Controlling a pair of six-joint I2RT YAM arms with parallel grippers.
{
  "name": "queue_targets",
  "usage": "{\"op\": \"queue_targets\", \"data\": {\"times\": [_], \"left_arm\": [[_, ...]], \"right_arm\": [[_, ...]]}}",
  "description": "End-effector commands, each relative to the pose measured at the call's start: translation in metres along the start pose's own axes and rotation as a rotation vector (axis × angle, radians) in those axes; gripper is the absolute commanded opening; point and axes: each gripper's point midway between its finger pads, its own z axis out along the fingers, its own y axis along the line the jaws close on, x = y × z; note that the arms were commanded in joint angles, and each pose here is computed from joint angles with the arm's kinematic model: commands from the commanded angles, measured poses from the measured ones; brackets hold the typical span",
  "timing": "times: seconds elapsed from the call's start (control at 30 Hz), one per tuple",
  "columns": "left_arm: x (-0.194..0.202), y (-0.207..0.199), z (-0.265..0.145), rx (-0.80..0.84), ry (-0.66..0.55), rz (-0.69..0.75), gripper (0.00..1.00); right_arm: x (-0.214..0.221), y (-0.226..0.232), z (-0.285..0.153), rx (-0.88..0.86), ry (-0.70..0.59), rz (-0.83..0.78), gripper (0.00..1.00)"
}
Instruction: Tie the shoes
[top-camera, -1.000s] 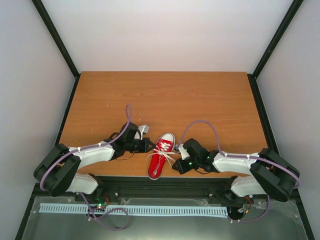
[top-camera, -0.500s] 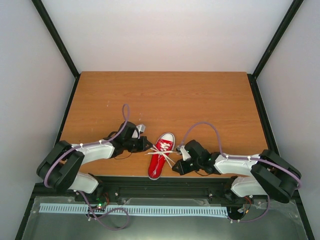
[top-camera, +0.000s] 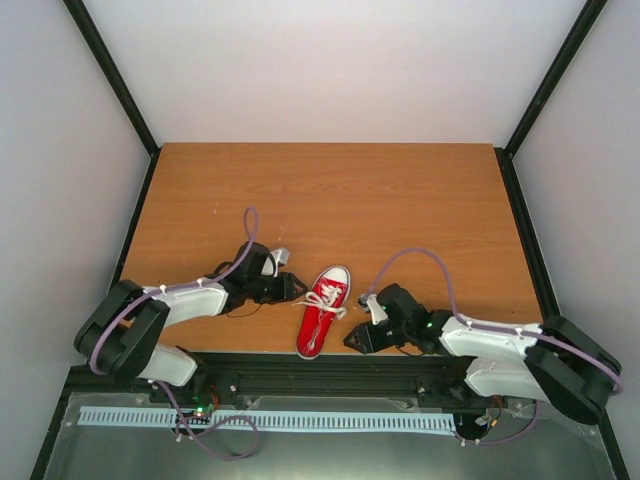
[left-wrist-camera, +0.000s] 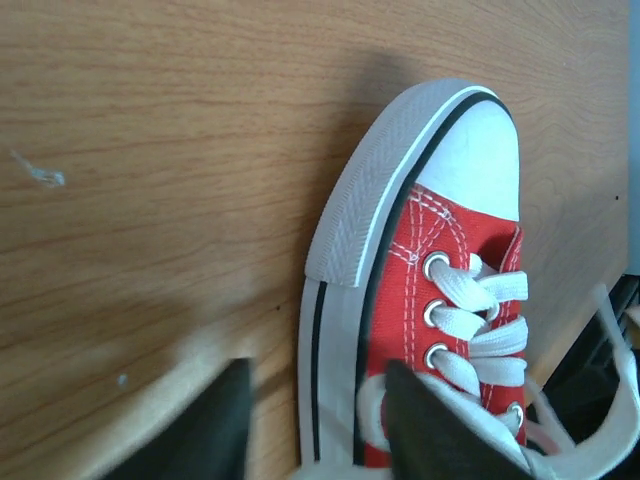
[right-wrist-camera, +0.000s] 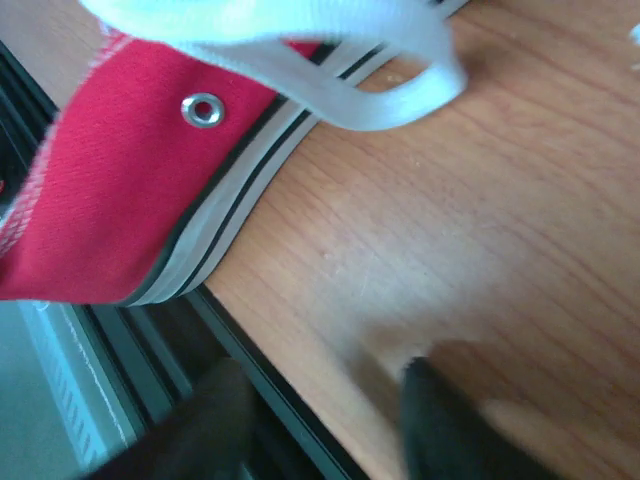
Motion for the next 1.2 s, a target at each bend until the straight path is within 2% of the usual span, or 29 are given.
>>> {"op": "queue_targets", "data": {"times": [0.0, 0.03, 0.07, 0.2, 0.3, 0.4, 0.5, 0.6, 0.67, 0.8, 0.9, 0.97, 1.03, 1.17], "left_arm": [[-0.021, -0.02, -0.017, 0.037, -0.063, 0.113, 0.64], [-0.024, -0.025, -0.022, 0.04, -0.077, 0.137, 0.76], [-0.029, -0.031, -0.028, 0.04, -0.095, 0.162, 0.83], [-0.047, -0.049, -0.047, 0.016, -0.145, 0.249, 0.99], [-0.069, -0.072, -0.054, 0.041, -0.198, 0.288, 1.0], [-0.096, -0.089, -0.052, 0.046, -0.227, 0.306, 1.0], [-0.13, -0.082, -0.048, -0.025, -0.28, 0.288, 1.0], [-0.172, -0.057, -0.059, -0.094, -0.359, 0.232, 1.0], [-0.2, -0.027, -0.079, -0.129, -0.431, 0.161, 1.0], [-0.23, 0.052, -0.151, -0.221, -0.622, -0.008, 1.0], [-0.222, 0.115, -0.219, -0.39, -0.805, -0.12, 1.0], [-0.205, 0.15, -0.259, -0.553, -0.913, -0.175, 1.0], [-0.19, 0.162, -0.274, -0.665, -0.961, -0.16, 1.0], [-0.18, 0.174, -0.265, -0.684, -0.972, -0.144, 1.0]], "right_arm": [[0.022, -0.016, -0.015, 0.086, 0.046, -0.001, 0.63], [0.018, -0.013, -0.021, 0.091, 0.026, -0.022, 0.72], [0.011, -0.009, -0.027, 0.098, 0.0, -0.049, 0.78], [-0.027, 0.008, -0.055, 0.14, -0.139, -0.156, 0.99], [-0.073, 0.02, -0.074, 0.181, -0.267, -0.205, 1.0], [-0.124, 0.017, -0.087, 0.232, -0.357, -0.187, 1.0], [-0.172, 0.005, -0.097, 0.277, -0.414, -0.173, 1.0], [-0.215, -0.029, -0.113, 0.333, -0.494, -0.159, 1.0], [-0.238, -0.069, -0.132, 0.368, -0.541, -0.093, 1.0], [-0.247, -0.152, -0.199, 0.419, -0.684, 0.124, 1.0], [-0.23, -0.193, -0.253, 0.52, -0.852, 0.236, 1.0], [-0.217, -0.207, -0.282, 0.637, -0.946, 0.254, 1.0], [-0.204, -0.216, -0.302, 0.764, -1.009, 0.262, 1.0], [-0.185, -0.226, -0.316, 0.896, -1.116, 0.259, 1.0]]}}
